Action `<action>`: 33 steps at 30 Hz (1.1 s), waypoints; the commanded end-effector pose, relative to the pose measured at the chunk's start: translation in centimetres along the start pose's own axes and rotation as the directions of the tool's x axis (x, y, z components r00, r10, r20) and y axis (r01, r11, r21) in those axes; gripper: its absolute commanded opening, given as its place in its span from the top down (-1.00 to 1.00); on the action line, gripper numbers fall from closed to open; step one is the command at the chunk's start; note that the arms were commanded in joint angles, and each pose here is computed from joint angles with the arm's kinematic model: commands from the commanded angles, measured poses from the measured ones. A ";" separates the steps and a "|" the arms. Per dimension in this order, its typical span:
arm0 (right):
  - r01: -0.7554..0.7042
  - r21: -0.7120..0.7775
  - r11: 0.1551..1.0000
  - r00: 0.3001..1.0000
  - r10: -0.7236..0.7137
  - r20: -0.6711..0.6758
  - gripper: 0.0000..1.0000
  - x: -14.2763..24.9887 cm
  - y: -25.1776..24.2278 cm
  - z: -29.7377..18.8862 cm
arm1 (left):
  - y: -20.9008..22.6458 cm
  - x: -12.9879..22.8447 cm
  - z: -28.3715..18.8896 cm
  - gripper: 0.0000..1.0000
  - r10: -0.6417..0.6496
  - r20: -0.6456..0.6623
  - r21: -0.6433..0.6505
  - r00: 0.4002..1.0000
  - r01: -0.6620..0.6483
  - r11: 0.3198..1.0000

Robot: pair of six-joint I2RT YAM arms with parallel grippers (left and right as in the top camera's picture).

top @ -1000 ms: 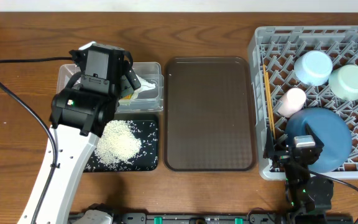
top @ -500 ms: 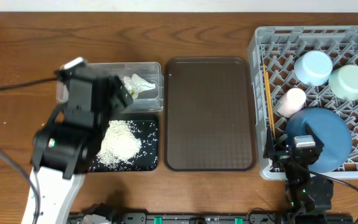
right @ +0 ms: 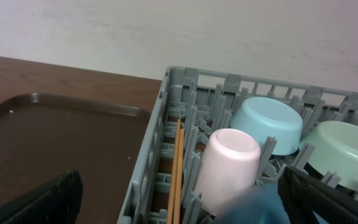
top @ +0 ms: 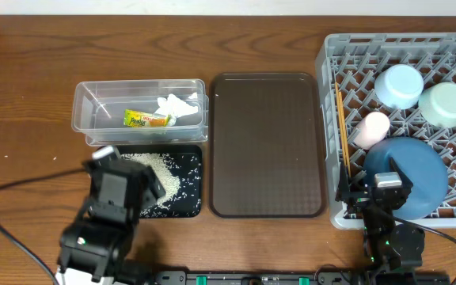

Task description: Sort waste into correct bins and load items into the dishwasher rack

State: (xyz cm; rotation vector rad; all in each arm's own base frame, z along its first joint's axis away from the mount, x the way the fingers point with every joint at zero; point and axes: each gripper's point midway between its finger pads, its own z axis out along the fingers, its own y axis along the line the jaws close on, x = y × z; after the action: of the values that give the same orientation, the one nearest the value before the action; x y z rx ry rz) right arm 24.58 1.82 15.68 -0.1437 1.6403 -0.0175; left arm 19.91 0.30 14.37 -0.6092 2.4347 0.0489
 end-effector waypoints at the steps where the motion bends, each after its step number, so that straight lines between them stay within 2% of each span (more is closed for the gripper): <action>1: 0.015 -0.005 1.000 1.000 -0.015 0.002 -0.99 0.0 0.2 0.0 | 1.9 2.8 1.7 -0.89 0.031 -0.033 -0.046 0.999 -0.032 0.998; 5: 0.015 -0.005 1.000 1.000 -0.015 0.002 -0.98 0.0 0.2 0.0 | 3.7 6.2 3.5 -0.89 0.044 -0.069 -0.071 0.997 -0.049 0.996; 10: 0.015 -0.005 1.000 1.000 -0.015 0.002 -0.98 0.0 0.2 0.0 | 4.3 8.1 5.5 -0.90 0.027 -0.046 -0.053 0.999 -0.030 0.998; 22: 0.015 -0.005 1.000 1.000 -0.015 0.002 -0.99 0.0 0.2 0.0 | 4.6 9.2 6.9 -0.89 0.023 -0.015 -0.032 1.000 -0.023 0.999; 25: 0.015 -0.005 1.000 1.000 -0.015 0.002 -0.99 0.0 0.2 0.0 | 3.7 8.0 6.9 -0.90 0.020 0.034 0.004 0.999 -0.020 1.000; 28: 0.015 -0.005 1.000 1.000 -0.015 0.001 -0.98 0.0 0.2 0.0 | 1.5 5.0 6.5 -0.89 -0.032 0.152 0.095 0.988 0.017 0.995; 33: 0.015 -0.005 1.000 1.000 -0.015 0.002 -0.99 0.0 0.2 0.0 | -1.9 -0.4 4.4 -0.90 -0.160 0.340 0.271 0.927 0.066 0.960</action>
State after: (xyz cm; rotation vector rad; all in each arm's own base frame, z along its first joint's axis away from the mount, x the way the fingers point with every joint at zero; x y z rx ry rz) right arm 24.58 1.81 15.66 -0.1435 1.6411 -0.0178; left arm 22.80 -0.48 9.90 -0.5770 2.0683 -0.1725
